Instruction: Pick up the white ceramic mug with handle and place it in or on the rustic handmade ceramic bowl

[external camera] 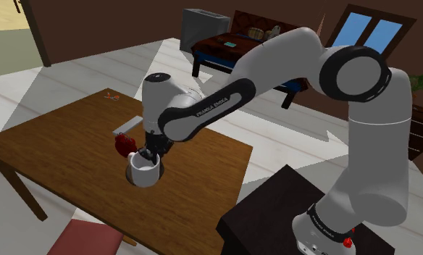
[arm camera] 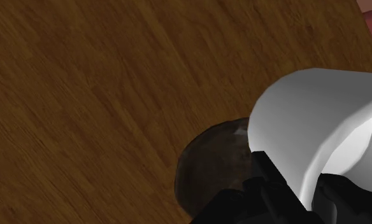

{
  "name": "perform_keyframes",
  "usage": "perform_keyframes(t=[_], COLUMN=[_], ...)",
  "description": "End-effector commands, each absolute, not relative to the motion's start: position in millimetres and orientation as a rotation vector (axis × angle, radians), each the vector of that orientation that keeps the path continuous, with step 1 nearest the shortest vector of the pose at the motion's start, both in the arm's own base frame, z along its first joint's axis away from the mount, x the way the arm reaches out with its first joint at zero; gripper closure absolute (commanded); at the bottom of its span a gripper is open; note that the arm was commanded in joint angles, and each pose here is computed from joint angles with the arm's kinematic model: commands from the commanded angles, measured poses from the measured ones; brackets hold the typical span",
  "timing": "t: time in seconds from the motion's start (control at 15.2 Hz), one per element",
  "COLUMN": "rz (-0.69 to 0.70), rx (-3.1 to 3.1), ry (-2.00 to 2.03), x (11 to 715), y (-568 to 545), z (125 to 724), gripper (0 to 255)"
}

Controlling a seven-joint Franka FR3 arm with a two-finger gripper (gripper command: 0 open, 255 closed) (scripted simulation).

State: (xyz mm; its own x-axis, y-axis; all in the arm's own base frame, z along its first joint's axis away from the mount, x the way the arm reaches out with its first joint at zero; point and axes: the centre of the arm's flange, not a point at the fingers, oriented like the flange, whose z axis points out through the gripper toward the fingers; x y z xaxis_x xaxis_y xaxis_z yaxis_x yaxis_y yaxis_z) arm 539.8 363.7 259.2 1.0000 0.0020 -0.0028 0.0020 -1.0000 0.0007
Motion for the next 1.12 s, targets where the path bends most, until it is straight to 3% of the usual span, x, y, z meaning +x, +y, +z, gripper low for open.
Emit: perform_keyframes(t=[0.0,0.46,1.06], rz=[-0.004,-0.004,-0.004], rx=[3.141,3.141,3.141], ry=[0.004,0.004,0.004], x=[565.6,649.0,649.0], y=[355.5,329.3,329.3], z=[263.6,273.7,226.2], gripper=[255,255,255])
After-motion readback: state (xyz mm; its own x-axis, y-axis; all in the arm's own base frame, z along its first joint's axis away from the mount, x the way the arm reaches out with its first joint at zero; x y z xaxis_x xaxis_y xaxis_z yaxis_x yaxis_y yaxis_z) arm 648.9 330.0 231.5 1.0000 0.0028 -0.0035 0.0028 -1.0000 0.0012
